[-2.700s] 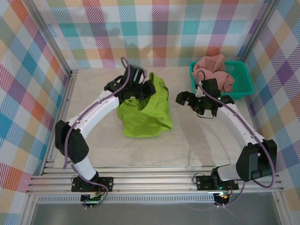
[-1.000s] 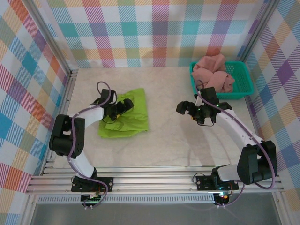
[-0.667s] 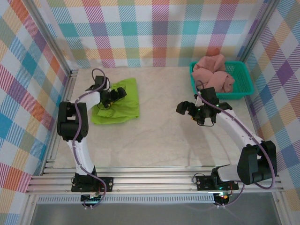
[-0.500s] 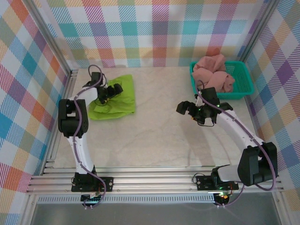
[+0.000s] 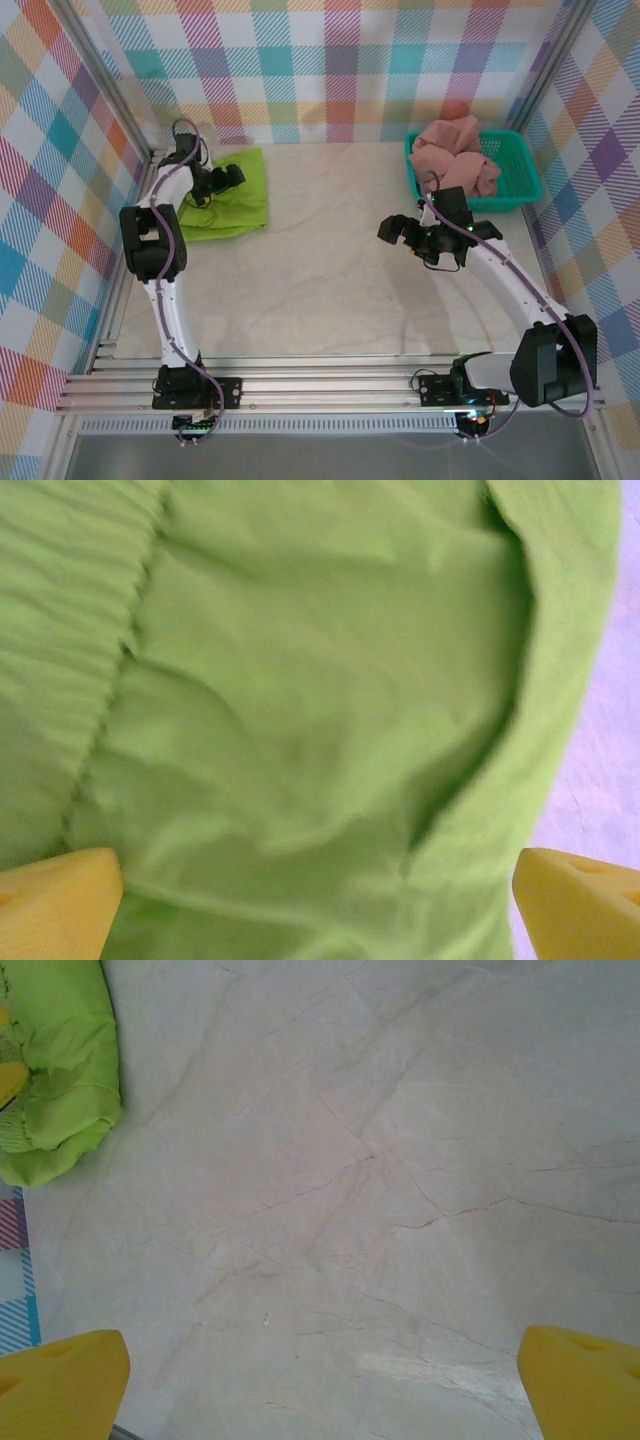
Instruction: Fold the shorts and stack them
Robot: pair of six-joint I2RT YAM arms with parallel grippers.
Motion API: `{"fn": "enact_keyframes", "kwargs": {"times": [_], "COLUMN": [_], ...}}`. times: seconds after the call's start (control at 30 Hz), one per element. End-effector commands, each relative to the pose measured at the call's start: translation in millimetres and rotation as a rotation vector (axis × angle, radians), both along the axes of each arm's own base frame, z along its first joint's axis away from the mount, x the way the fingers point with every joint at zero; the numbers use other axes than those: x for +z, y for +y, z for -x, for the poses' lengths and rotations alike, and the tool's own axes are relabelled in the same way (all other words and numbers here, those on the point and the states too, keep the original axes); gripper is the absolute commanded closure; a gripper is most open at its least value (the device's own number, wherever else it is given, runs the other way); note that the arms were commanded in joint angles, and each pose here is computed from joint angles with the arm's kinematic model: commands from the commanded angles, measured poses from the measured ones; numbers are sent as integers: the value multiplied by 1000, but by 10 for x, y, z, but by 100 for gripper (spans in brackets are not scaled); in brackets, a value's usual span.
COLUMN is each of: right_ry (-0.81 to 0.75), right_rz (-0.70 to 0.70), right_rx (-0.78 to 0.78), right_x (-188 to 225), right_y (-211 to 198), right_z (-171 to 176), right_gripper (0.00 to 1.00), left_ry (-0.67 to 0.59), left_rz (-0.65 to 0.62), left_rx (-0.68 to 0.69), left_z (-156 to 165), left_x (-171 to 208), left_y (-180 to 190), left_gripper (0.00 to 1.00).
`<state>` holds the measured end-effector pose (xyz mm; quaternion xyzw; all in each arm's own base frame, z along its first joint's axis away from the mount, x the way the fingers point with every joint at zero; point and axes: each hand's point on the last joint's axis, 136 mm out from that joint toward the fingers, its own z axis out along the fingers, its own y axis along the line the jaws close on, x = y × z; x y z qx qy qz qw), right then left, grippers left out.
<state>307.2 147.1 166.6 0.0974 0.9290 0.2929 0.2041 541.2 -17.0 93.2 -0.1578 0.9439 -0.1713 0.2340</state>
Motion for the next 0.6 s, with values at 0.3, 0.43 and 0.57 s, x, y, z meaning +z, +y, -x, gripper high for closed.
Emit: {"fn": "enact_keyframes", "kwargs": {"times": [0.3,0.43,0.57], "right_ry": [-7,-9,-4], "right_rz": [-29,-20,-8], "right_rx": [3,1,1], "right_x": [73,67,45], "right_y": [20,-2,-20], "right_z": [6,29,56], "right_gripper": [0,1,1], "left_ry": [42,72,94], "left_rz": [116,103,74], "left_rx": [142,131,131], "left_z": [908,887,773], "left_x": [-103,-317,-449], "left_y": [-168,-133,-21], "left_gripper": [0,0,0]}}
